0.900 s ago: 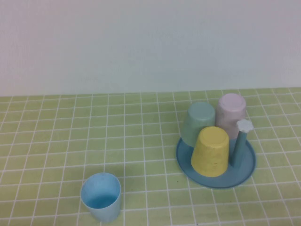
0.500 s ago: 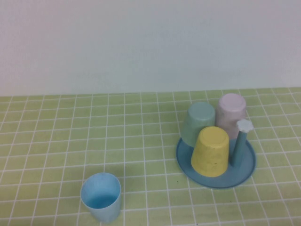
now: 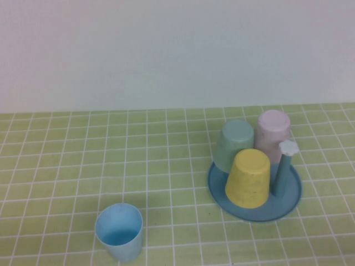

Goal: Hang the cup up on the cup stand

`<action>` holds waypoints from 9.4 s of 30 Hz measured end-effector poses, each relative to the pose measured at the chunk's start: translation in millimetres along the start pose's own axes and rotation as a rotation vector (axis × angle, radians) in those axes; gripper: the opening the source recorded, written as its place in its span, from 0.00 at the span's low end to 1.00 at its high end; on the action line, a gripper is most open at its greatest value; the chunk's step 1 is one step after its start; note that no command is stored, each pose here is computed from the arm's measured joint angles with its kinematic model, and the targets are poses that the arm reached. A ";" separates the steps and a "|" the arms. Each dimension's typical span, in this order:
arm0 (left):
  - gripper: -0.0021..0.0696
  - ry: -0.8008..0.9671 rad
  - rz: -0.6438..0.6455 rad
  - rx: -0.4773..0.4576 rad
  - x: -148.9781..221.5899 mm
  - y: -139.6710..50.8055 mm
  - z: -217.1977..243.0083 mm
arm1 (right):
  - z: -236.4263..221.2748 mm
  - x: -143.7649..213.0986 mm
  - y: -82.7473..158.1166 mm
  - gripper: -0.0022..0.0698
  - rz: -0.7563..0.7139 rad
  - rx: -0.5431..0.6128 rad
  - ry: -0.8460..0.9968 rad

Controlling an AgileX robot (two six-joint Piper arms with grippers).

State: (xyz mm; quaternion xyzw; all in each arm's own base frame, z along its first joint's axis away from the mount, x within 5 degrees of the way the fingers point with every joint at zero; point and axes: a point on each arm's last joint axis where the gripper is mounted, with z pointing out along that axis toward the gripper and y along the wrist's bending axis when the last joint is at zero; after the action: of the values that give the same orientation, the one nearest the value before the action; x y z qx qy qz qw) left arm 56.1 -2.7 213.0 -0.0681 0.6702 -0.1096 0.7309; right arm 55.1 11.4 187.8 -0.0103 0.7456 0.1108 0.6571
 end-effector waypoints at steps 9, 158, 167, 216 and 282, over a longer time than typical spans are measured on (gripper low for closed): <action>0.03 0.021 -0.031 -0.003 1.9 0.2 0.0 | -0.5 -9.6 0.3 0.03 0.095 -0.008 -0.106; 0.05 1.371 0.147 0.608 3.3 -132.4 227.8 | 86.5 -139.0 71.1 0.04 -0.427 -0.683 0.672; 0.05 1.400 0.053 0.756 -24.3 -151.8 226.8 | 114.0 -123.7 95.1 0.58 -0.498 -0.890 0.621; 0.37 1.200 -0.098 0.967 -46.0 -163.4 234.3 | 166.5 -90.2 145.1 0.68 -0.618 -0.976 0.490; 0.08 0.981 0.451 1.283 -93.6 -183.5 205.0 | 168.4 -96.0 147.0 0.69 -0.407 -0.902 0.519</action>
State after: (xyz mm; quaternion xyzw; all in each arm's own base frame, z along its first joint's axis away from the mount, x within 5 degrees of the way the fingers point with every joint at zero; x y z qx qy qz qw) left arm 240.1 -166.2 367.4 0.5519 0.7174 -0.3383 0.2576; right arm 209.1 172.3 285.5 -0.4609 0.7448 0.2836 0.3904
